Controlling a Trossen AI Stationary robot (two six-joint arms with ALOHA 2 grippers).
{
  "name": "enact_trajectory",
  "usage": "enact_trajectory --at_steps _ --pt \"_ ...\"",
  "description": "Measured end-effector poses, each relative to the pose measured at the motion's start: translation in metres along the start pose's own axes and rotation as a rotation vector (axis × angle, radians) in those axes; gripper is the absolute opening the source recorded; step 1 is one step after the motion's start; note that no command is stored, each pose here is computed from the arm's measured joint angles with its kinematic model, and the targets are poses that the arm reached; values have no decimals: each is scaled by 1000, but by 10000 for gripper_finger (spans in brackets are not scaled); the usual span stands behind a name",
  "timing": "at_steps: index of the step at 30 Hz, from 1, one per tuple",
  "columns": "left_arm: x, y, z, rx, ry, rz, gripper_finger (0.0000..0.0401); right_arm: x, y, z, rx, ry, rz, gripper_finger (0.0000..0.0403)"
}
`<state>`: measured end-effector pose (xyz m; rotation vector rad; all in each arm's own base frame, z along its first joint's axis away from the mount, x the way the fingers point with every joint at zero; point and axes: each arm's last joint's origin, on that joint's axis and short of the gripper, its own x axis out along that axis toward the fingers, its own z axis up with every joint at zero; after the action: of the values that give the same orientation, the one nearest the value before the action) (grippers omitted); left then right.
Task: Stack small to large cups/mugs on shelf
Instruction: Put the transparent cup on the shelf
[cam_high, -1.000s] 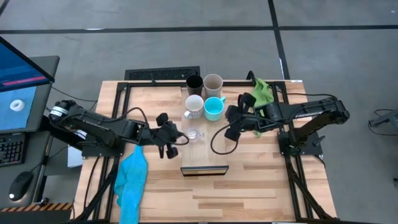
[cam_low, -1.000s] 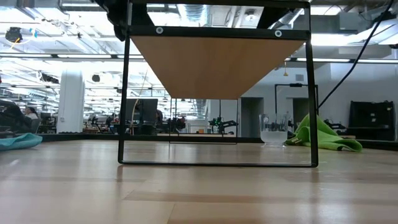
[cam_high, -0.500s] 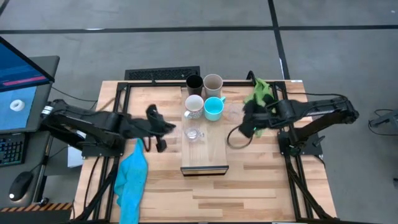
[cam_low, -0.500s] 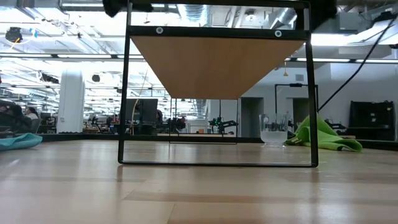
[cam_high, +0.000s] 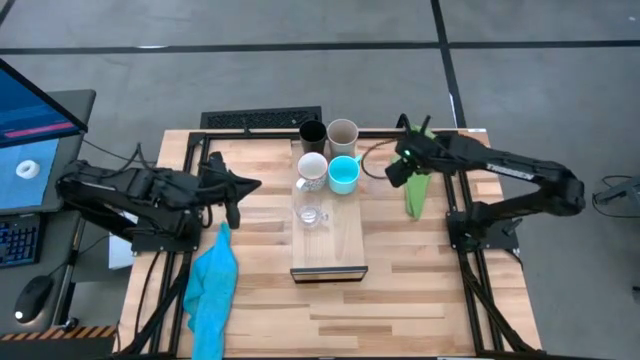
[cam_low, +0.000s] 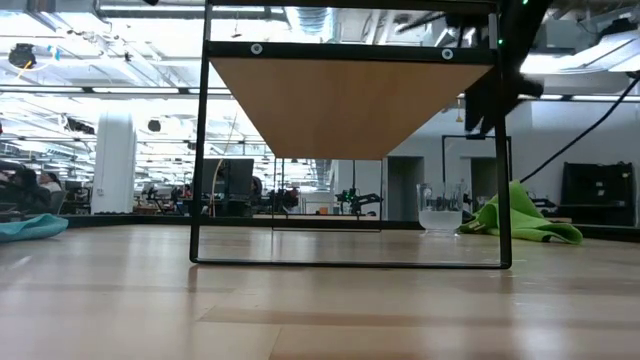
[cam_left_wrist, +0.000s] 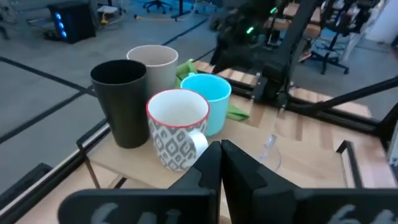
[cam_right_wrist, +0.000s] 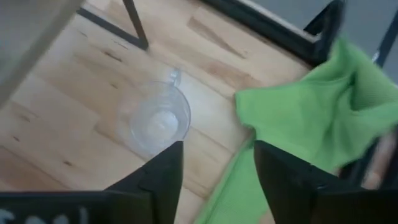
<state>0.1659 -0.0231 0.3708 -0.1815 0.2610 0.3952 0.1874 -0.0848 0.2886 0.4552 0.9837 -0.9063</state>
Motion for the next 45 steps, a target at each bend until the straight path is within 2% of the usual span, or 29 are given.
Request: enact_trajectory --at_steps 4,8,24,28,37,42,45 --pt "-1 0 0 -11 1 -15 0 29 -5 8 -15 60 41 232" --pt "0 -1 -1 -22 12 -30 0 52 0 12 -33 108 110 233" --pt "1 -1 -1 -28 17 -26 0 100 16 16 -115 219 106 221" --pt "1 -1 -2 -23 23 -23 0 104 18 15 -120 235 101 182" --pt "1 0 -3 -5 30 -12 0 107 18 14 -122 246 96 14" --pt "1 0 -3 -2 30 -12 0 106 18 13 -125 254 94 21" --pt "1 0 -3 -2 30 -12 0 101 19 12 -132 247 101 10"
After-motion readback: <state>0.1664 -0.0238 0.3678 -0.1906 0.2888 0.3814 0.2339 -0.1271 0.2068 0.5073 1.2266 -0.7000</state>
